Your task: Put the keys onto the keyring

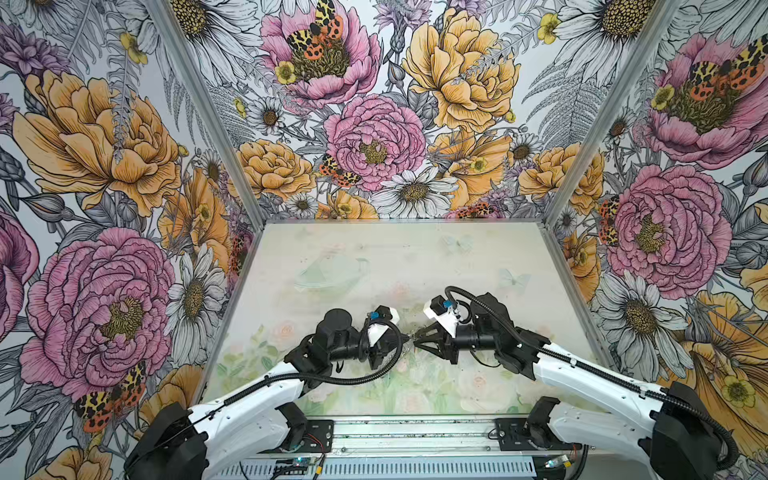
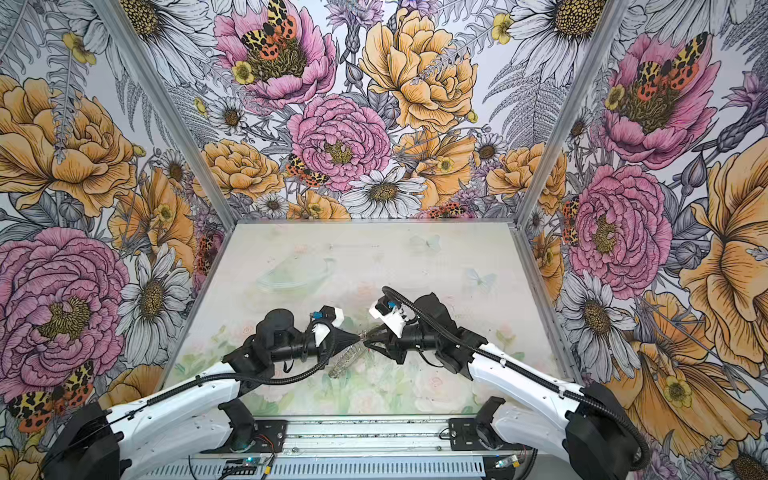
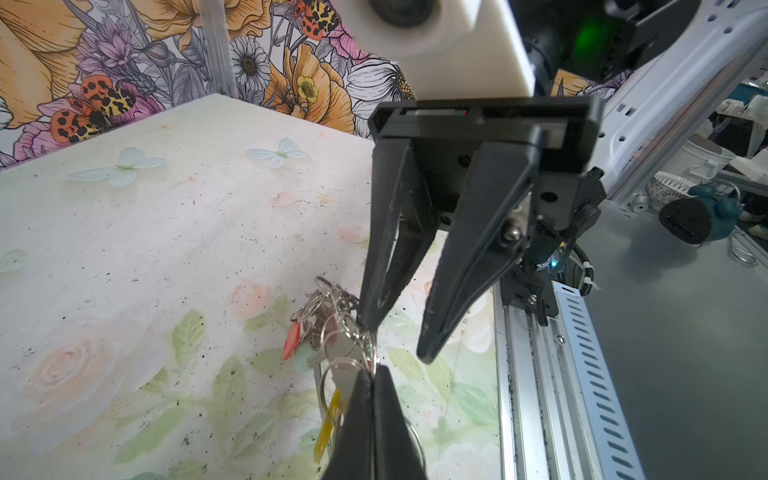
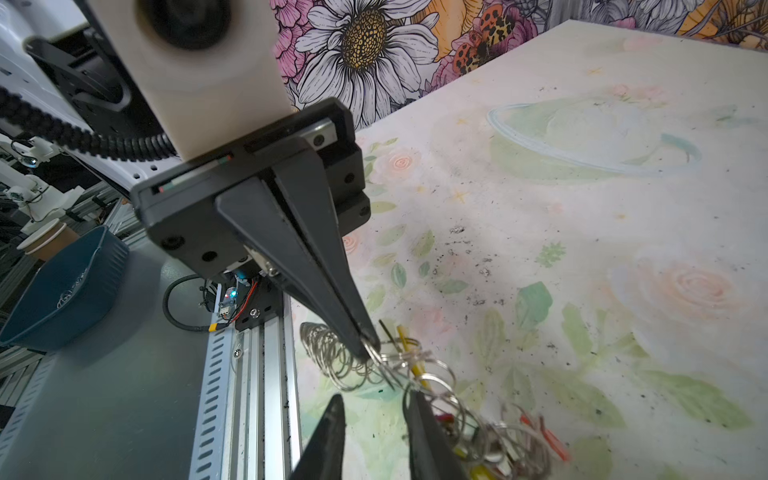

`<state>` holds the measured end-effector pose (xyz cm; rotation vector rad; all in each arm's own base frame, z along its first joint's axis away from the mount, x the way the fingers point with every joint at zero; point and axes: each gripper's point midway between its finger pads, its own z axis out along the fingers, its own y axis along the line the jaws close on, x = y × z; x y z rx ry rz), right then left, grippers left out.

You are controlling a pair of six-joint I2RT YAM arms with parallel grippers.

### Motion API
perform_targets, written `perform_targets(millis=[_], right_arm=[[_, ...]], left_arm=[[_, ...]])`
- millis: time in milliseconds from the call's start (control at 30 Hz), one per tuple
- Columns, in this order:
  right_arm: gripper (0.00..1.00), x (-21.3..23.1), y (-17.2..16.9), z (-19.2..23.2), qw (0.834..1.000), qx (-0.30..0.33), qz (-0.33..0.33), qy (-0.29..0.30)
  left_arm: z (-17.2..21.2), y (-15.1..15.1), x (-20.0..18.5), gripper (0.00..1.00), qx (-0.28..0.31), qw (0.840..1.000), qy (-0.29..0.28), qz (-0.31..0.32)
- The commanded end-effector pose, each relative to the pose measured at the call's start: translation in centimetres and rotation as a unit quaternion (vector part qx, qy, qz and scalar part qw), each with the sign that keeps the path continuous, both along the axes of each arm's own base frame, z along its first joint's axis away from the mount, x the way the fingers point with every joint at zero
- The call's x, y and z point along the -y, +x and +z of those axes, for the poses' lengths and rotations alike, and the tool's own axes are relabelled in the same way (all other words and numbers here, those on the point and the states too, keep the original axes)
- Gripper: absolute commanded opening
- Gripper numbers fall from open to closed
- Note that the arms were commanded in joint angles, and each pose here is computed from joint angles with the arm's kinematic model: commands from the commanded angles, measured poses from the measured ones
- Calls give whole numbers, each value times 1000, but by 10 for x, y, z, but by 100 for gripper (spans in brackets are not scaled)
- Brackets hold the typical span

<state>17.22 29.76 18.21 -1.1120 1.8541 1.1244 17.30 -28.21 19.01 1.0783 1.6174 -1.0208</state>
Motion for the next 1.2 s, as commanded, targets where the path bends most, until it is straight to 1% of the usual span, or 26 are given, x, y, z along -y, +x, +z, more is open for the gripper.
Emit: perform_targets(millis=[0,100,200,367,500,633,900,1033,1167], right_arm=[[29,-9,1,9,999,17,28,16],[30,-13,-6,15,998,13,53,33],[30,-14,-9,18,997,16,63,40],[24,-6,-7,20,998,40,42,30],[19,-4,-9,22,997,48,44,29],[14,-7,-9,16,998,40,52,16],[11,-15,-16,12,997,30,75,12],[6,-18,-20,12,996,26,84,11],[0,-18,-18,12,996,29,79,9]], left_arm=[[22,-15,5,0,19,998,-42,-47],[22,-18,6,0,19,997,-42,-55],[19,-14,6,0,16,998,-38,-46],[13,-4,4,0,13,999,-20,-25],[11,-2,5,0,11,1000,-16,-23],[13,-2,5,0,12,999,-18,-26],[13,-3,4,0,12,999,-19,-26],[13,-2,4,0,12,1000,-18,-23],[13,-2,4,0,12,1000,-18,-22]])
